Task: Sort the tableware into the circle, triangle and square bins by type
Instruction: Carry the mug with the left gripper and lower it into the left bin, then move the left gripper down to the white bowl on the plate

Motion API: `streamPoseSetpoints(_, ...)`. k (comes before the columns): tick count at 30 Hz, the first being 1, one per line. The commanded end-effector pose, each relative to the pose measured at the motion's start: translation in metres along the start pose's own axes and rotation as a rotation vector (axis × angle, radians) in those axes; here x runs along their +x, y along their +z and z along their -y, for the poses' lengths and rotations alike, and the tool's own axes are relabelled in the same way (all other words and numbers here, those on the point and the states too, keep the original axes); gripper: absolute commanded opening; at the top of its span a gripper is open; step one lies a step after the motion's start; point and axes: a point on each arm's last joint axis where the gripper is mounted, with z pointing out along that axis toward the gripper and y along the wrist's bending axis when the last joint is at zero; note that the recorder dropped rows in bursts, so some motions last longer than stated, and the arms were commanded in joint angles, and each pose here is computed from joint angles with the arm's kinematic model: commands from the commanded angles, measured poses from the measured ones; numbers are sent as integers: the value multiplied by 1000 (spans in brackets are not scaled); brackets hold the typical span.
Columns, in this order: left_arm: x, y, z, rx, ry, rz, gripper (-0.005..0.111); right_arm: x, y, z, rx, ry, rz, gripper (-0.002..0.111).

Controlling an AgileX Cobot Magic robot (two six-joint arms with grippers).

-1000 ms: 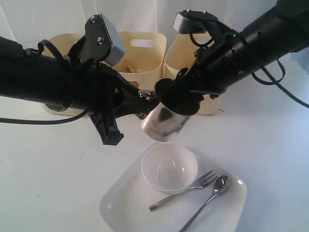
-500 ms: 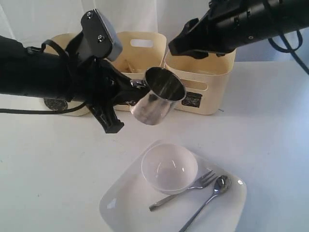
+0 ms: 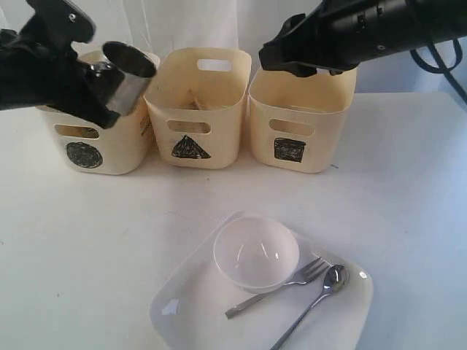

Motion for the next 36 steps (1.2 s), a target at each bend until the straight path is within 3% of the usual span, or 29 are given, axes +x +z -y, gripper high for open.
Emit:
streamPoseSetpoints(1,6,2,-29,-104,-125,-11,0,-2,-2,0,12,-5,14,43)
streamPoseSetpoints(6,20,17,-43,-122,-178,-48,0,-2,-2,1,18,-17,9,43)
streamPoseSetpoints(20,37,89,-44,-162,-188,-52,0,0,-2,0,13,-17,-6,43)
streamPoseSetpoints(24,40,97,-40,-116,-224,-87,16,0,-2,1,20,-30,-11,43)
streamPoseSetpoints(30,36,97,-42,-124,-257,-71,65,0,-2,1,18,-25,-13,41)
streamPoseSetpoints(32,34,97,-43,-126,-276,-65,71,0,-2,1,18,-17,-13,41)
streamPoseSetpoints(36,32,97,-45,-132,-299,-58,71,3,-2,-1,-2,-3,-38,41)
